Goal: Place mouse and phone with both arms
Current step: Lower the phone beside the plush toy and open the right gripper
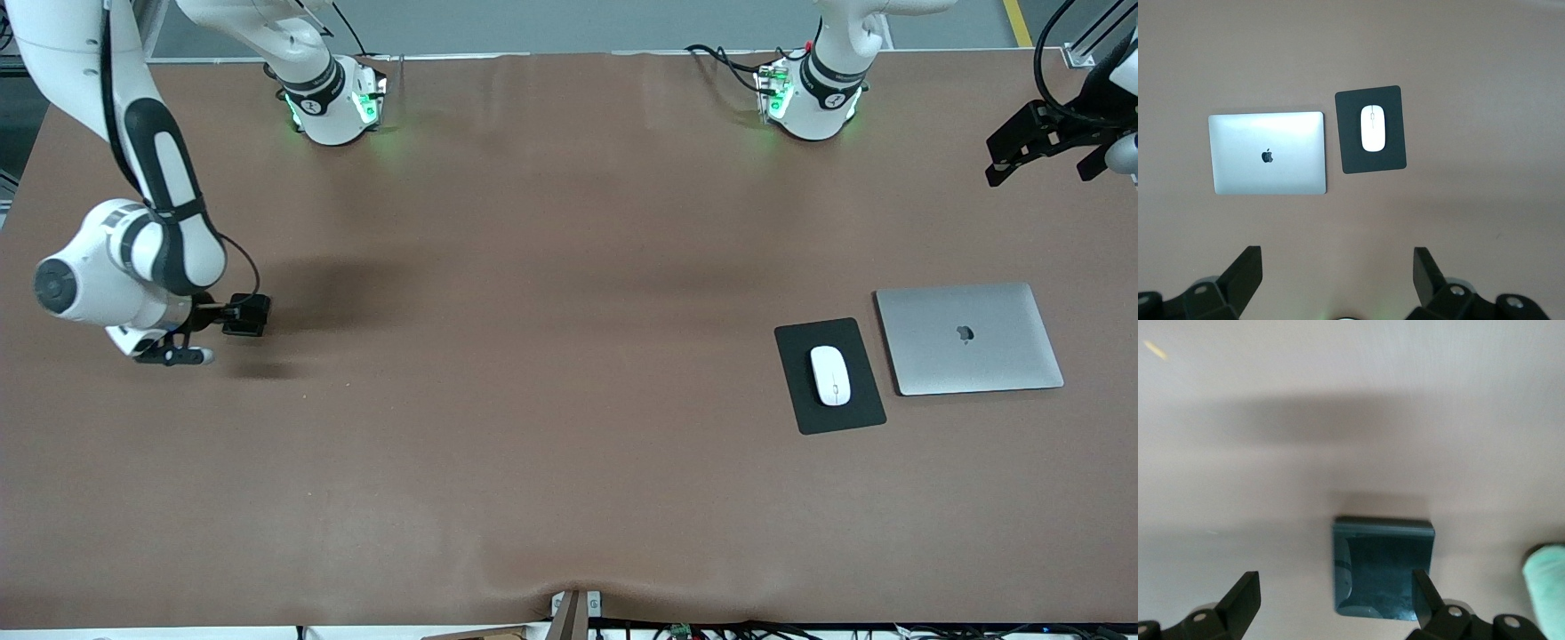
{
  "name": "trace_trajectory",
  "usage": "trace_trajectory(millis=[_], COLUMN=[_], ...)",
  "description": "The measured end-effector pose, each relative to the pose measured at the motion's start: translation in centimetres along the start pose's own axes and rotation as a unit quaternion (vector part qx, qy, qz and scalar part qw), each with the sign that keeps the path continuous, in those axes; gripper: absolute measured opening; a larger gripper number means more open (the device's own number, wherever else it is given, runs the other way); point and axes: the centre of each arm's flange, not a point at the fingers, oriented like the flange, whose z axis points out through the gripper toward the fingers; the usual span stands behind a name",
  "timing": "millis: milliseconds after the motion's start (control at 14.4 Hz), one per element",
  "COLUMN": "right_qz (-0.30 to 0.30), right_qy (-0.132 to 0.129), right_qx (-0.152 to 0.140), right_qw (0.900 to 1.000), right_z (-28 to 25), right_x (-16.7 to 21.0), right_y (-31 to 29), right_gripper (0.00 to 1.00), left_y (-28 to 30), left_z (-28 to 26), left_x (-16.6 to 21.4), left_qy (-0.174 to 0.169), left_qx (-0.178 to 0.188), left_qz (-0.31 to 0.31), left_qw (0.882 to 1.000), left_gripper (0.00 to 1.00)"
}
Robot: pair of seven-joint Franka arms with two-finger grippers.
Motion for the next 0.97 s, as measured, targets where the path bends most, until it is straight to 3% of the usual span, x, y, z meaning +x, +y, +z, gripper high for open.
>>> trace_trajectory(millis=[348,626,974], right_qz=[-0.027,-0.052,-0.063], right_qy=[0.056,0.036,0.039], right_qx=[0.0,0.017,0.006], right_qw=[0.998,0.998,0.997], right_z=[-10.3,-19.7,-26.3], right_x=[4.3,4.9,4.4], right_y=[-1.8,-3.6,-4.1], right_gripper=[1.0,1.0,1.0], left_y=[0.0,0.1,0.3], left_z=[0.0,0.0,0.0], left_x=[0.0,0.0,0.0], left_qy=[0.0,0.0,0.0], left_qx=[0.0,0.0,0.0], left_qz=[0.0,0.001,0.003], left_qw=[1.0,1.0,1.0], left_gripper=[1.0,1.0,1.0])
